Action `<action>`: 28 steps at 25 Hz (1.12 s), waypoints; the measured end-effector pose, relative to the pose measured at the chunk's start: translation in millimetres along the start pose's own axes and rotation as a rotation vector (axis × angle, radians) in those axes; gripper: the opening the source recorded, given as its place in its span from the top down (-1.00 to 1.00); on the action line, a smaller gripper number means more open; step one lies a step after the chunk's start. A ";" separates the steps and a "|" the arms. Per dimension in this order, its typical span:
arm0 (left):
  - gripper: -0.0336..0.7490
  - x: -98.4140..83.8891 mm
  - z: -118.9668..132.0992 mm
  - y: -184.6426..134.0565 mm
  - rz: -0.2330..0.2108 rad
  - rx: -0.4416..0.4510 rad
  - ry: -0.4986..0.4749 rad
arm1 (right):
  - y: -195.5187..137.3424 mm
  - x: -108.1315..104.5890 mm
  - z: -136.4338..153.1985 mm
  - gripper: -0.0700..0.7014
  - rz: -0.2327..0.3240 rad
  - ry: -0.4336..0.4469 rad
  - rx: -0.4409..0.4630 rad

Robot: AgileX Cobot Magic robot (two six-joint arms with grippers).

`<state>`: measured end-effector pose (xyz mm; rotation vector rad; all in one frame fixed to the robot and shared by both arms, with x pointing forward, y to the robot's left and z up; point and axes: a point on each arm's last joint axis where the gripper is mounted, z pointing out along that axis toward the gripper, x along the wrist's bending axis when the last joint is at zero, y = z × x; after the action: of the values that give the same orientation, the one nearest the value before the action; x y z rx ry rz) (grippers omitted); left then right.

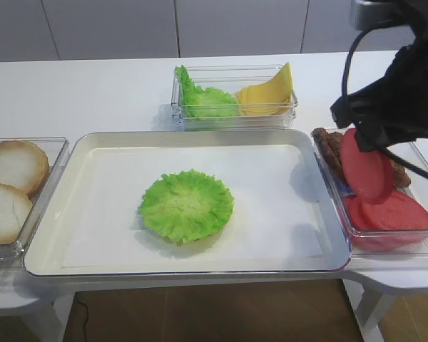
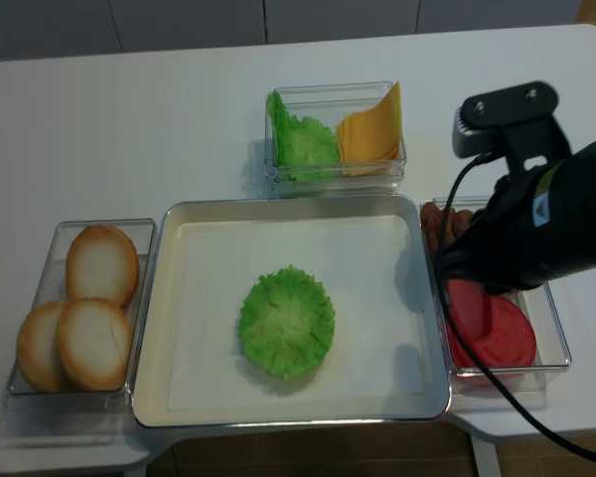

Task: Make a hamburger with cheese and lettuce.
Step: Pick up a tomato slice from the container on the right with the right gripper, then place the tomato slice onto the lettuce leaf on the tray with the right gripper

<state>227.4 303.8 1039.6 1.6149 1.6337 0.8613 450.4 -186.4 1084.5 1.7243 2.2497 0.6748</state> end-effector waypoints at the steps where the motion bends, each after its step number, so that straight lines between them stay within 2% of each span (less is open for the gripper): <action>1: -0.11 0.0 0.0 0.0 0.000 0.000 0.000 | -1.2 0.0 -6.0 0.64 0.003 0.008 -0.016; 5: -0.11 0.0 0.0 0.0 0.000 0.000 0.000 | -4.1 0.8 -23.7 0.64 0.016 0.036 -0.050; 8: -0.11 0.0 0.0 0.0 0.000 0.000 0.000 | 4.1 4.4 -38.7 0.64 0.006 0.051 -0.076; 12: -0.11 0.0 0.0 0.0 0.000 0.000 0.000 | 18.9 14.0 -62.0 0.64 -0.041 0.067 -0.149; 15: -0.11 0.0 0.0 0.0 0.000 0.000 0.000 | 29.0 23.5 -69.1 0.64 -0.084 0.066 -0.153; 19: -0.11 0.0 0.0 0.0 0.000 0.000 0.000 | 41.8 43.8 -57.7 0.64 -0.176 0.036 -0.109; 28: -0.11 0.0 0.0 0.0 0.000 0.000 0.000 | 56.8 102.7 1.0 0.64 -0.373 -0.035 -0.017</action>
<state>227.4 303.8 1039.6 1.6149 1.6337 0.8613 470.0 -76.6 1121.1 1.2441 2.4364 0.5708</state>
